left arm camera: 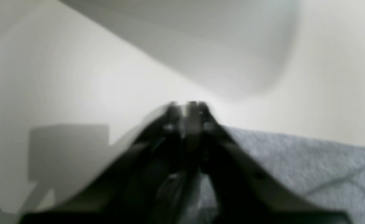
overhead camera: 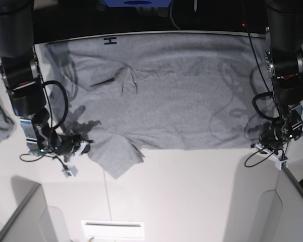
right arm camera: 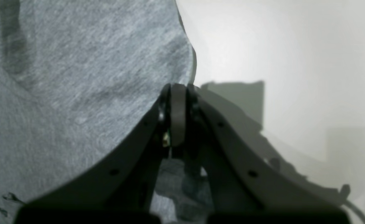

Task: Fold the T-shirt properly
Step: 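Grasp the shirt's side edges with both grippers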

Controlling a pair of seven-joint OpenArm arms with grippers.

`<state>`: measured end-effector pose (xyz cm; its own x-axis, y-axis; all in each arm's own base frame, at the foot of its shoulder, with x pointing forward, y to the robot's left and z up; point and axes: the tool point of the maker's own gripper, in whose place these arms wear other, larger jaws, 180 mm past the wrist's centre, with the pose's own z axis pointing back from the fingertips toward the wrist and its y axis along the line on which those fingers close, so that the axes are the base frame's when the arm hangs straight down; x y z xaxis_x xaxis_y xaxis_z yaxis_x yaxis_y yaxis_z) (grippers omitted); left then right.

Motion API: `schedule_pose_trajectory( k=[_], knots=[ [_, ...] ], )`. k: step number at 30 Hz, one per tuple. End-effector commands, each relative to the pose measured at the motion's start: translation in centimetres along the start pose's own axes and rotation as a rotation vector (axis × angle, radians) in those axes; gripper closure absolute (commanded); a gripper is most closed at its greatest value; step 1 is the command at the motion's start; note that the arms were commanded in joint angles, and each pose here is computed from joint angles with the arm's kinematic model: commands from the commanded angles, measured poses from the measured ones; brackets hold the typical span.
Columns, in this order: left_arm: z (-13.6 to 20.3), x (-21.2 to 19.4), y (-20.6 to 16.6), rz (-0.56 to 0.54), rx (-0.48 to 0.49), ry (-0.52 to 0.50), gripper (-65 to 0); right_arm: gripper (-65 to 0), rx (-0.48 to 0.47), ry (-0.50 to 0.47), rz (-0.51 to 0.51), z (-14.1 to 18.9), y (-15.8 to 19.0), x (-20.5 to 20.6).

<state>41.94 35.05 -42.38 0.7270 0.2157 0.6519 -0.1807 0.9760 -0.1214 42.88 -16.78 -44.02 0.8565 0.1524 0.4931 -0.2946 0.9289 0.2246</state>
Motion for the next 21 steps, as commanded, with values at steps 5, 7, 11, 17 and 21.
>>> schedule_pose_trajectory(
  k=[5, 7, 11, 17, 21],
  knots=[
    [0.7, 1.0, 0.1, -0.047, 0.003, 0.008, 0.0, 0.0, -0.025, -0.041, 0.011, 0.5, -0.7, 1.3],
    [0.9, 1.4, 0.1, -0.054, 0.0, -0.003, 0.0, 0.0, -0.021, -0.053, 0.002, 0.3, -0.7, 1.1],
    [1.0, 1.8, 0.1, -0.052, -0.002, -0.014, 0.0, 0.0, -0.014, -0.125, -0.065, 0.8, -1.2, 2.0],
    [1.3, 2.3, -0.2, -0.064, -0.006, -0.01, 0.0, 0.0, 0.0, -0.184, -0.031, 2.0, -0.6, 3.6],
    [3.3, 3.5, -0.8, -0.106, -0.011, -0.036, 0.0, 0.0, -0.004, -0.18, -0.033, 2.2, -0.9, 3.4]
  ],
)
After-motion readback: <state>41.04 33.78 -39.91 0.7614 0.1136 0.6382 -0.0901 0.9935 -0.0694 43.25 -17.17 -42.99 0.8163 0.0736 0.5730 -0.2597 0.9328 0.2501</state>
